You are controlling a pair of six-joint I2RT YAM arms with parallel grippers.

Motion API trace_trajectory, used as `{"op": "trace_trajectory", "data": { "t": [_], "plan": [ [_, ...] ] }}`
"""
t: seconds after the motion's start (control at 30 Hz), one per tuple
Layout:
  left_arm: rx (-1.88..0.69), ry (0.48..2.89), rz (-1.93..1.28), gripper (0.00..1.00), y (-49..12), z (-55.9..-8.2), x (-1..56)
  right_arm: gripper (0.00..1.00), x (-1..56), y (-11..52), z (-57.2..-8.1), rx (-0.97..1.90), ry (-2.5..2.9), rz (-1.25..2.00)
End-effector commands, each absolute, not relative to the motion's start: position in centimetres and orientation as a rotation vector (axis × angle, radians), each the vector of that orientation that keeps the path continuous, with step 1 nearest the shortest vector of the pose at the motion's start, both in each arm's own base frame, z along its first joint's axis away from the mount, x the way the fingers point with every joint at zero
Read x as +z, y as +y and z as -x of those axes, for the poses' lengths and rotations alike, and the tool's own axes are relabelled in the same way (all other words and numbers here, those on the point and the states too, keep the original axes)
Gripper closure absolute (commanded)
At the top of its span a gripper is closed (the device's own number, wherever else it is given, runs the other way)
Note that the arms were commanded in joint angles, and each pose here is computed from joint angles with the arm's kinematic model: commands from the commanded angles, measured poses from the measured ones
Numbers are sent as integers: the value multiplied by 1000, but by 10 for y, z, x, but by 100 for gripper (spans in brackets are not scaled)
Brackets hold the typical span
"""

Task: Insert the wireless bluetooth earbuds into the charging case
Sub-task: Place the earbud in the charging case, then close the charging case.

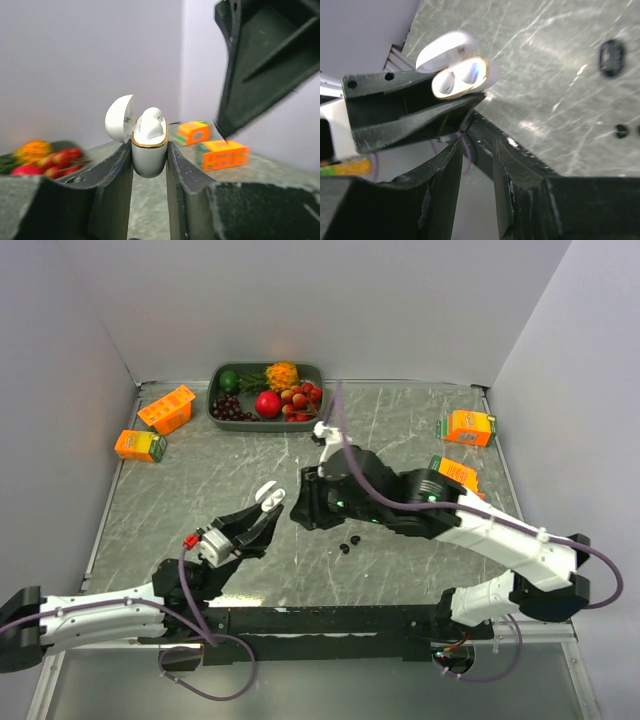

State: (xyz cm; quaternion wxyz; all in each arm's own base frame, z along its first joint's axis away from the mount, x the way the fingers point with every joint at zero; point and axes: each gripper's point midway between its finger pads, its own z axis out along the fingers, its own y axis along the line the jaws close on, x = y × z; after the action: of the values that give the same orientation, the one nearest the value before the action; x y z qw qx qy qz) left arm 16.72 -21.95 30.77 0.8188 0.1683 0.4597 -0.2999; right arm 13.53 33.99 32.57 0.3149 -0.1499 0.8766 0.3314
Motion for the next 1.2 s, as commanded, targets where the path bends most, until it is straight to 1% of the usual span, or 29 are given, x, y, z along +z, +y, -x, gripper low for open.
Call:
{"op": "trace_trajectory", "data": {
  "t": [0.0,0.03,0.07,0.1,0.13,0.17,0.37,0.43,0.67,1.17],
  "plan": [
    [-891,1024,-493,99,-247,-136,315,64,383,300,-148,819,2048,463],
    [-940,1046,-503,99,-251,-132,313,67,386,297,-153,798,2022,459],
    [-966,1040,-534,99,-254,-126,318,74,387,294,-156,768,2007,479],
    [-1000,1097,-553,99,-258,-123,308,81,391,294,-158,753,1995,484],
    [-1012,1102,-570,99,-260,-120,308,89,389,294,-164,711,1991,482],
    [-1029,1103,-596,99,-263,-116,309,100,392,293,-167,687,1979,489],
    [-1045,1137,-694,99,-275,-108,300,100,391,307,-184,612,1954,540],
    [-1036,1139,-707,99,-277,-108,299,100,382,316,-186,596,1976,571],
    [-1000,1102,-689,99,-274,-113,304,100,347,332,-184,581,2067,644],
    [-903,1058,-598,99,-259,-129,313,100,316,336,-163,641,2161,701]
  ]
}}
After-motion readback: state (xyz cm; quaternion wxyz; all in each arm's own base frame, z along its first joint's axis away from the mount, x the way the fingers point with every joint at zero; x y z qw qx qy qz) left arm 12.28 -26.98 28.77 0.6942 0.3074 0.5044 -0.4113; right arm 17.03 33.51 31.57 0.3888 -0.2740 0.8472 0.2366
